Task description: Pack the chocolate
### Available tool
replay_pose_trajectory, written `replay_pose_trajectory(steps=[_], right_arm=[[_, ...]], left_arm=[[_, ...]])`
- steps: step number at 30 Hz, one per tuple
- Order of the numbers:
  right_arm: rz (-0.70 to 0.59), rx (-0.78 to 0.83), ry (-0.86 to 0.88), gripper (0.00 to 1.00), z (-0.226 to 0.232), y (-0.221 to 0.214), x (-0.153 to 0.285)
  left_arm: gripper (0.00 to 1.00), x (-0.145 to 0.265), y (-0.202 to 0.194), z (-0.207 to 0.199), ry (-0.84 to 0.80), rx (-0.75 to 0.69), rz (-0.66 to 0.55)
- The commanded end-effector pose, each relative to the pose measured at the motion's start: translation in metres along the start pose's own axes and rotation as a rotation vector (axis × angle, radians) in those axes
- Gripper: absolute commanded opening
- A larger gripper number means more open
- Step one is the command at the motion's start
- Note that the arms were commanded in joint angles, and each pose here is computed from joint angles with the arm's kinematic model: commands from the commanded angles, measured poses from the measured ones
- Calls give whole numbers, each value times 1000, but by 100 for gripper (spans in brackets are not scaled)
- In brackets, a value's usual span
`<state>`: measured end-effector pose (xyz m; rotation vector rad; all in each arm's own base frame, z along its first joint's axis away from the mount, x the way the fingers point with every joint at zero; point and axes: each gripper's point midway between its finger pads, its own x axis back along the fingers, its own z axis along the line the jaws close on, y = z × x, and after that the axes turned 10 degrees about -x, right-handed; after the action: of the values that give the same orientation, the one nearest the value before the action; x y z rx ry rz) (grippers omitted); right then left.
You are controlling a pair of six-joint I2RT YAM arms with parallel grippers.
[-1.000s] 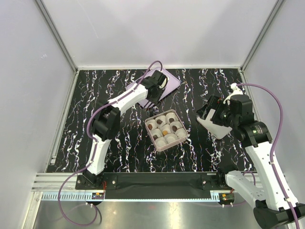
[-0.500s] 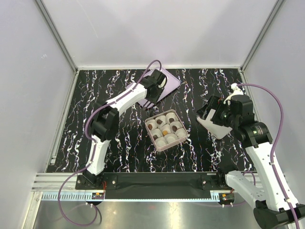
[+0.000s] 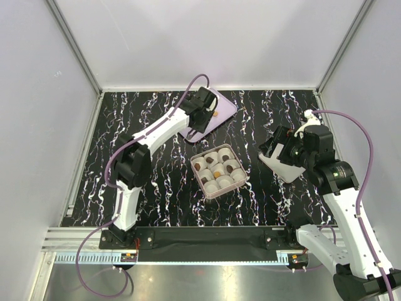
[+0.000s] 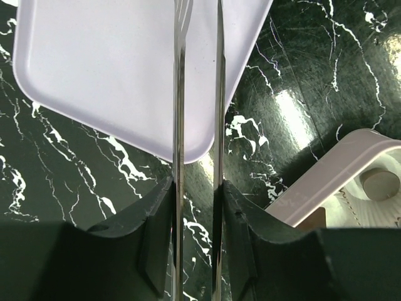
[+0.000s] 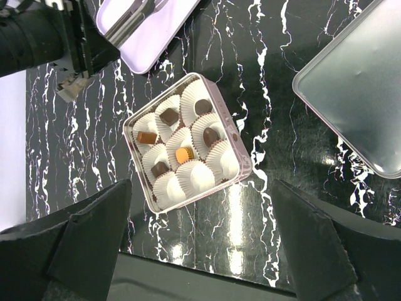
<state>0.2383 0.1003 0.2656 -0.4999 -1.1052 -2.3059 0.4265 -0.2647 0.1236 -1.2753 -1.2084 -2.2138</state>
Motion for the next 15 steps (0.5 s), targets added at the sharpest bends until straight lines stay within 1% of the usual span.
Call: replay_pose_trajectory(steps=[1,4,6,8,12,15], right_arm=[[-26,-4,23,100,7,6,6],[-27,-6,32,100,8,7,7],[-29,-7,34,100,9,7,7],[-29,-7,34,100,9,7,7],[-27,-5,27,100,8,7,5],[-29,0,25,100,8,8,5]], left_arm=[[38,42,30,16,39,33,-120],[38,40,28,17,45,30,-116],[40,36,29,18,52,26,-115],[43,35,33,18,54,24,-125],[45,27,46,16,43,15,-152],[47,12,48,12,38,0,-142]])
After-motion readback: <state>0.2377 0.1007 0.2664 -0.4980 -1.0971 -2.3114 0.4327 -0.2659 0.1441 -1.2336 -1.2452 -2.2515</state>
